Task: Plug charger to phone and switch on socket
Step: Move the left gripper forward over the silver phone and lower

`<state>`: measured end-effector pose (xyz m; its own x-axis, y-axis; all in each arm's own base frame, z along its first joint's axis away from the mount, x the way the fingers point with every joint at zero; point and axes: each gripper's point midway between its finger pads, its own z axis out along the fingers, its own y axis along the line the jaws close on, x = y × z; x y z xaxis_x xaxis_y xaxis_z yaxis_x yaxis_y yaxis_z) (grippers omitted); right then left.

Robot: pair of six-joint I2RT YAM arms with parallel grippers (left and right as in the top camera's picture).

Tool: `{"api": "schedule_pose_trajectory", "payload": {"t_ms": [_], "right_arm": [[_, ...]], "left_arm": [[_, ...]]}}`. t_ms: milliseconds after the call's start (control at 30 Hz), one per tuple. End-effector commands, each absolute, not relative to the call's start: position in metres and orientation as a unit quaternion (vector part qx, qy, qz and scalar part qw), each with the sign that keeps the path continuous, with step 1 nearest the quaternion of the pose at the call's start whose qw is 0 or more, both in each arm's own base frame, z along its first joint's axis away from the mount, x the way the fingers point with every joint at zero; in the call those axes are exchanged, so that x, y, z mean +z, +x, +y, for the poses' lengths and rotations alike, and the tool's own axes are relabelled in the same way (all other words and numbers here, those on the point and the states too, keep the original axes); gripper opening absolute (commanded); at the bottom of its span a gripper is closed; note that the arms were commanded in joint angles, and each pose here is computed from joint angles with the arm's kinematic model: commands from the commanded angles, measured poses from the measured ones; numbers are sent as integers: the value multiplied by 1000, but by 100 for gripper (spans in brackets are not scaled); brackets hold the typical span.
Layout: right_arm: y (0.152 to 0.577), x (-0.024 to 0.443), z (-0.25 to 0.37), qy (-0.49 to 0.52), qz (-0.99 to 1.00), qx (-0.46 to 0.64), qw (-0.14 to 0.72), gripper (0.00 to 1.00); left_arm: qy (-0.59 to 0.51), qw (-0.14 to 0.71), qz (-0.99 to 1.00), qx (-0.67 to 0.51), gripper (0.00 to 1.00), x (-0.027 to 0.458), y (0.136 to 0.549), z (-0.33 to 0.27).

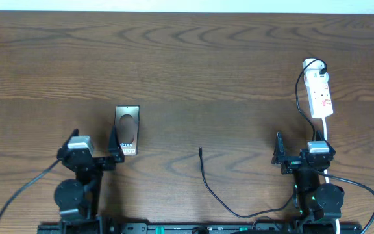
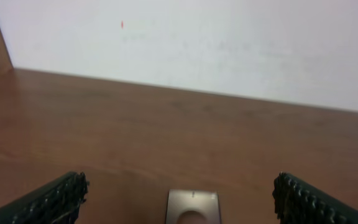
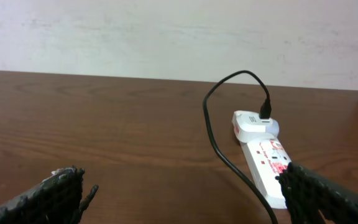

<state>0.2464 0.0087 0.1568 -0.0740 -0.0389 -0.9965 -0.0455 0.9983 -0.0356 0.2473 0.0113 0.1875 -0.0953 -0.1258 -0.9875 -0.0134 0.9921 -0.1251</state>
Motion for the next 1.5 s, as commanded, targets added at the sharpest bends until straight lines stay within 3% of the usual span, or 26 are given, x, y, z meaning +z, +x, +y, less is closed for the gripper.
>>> {"api": "schedule_pose_trajectory", "payload": {"t_ms": [0,167,567,733,900,1000,1067,1100,1133,1200,1233,1467], "right_arm": [[246,157,8,-30,732,-5,680,99],[246,157,8,-30,732,-5,680,99],[246,157,8,-30,732,-5,680,99],[246,157,8,-30,732,-5,680,99],[246,157,8,-30,732,-5,680,99],[246,157,8,-30,732,-5,680,99],[246,156,8,-30,733,-5,680,99],[246,157,8,-30,732,-5,680,99],[246,157,8,-30,732,-5,680,99],[246,157,8,-30,732,-5,680,99],[246,157,8,-30,732,-5,680,99],[246,157,8,-30,732,-5,680,99]], "left_arm": [[-62,679,730,-54,98,238,255,13],[-79,641,760,-67,98,282,287,18],[-90,440,890,-77,98,340,370,25],[-95,351,928,-78,98,313,379,27],[-113,216,966,-84,98,256,356,23],[-118,177,973,-85,99,238,352,22],[-120,153,977,-85,44,226,349,22],[-121,145,978,-85,29,222,349,22],[-123,131,980,-86,30,214,348,22],[-117,102,984,-87,93,201,345,18],[-107,77,988,-81,100,190,343,15],[-71,6,997,-32,100,131,346,2]]}}
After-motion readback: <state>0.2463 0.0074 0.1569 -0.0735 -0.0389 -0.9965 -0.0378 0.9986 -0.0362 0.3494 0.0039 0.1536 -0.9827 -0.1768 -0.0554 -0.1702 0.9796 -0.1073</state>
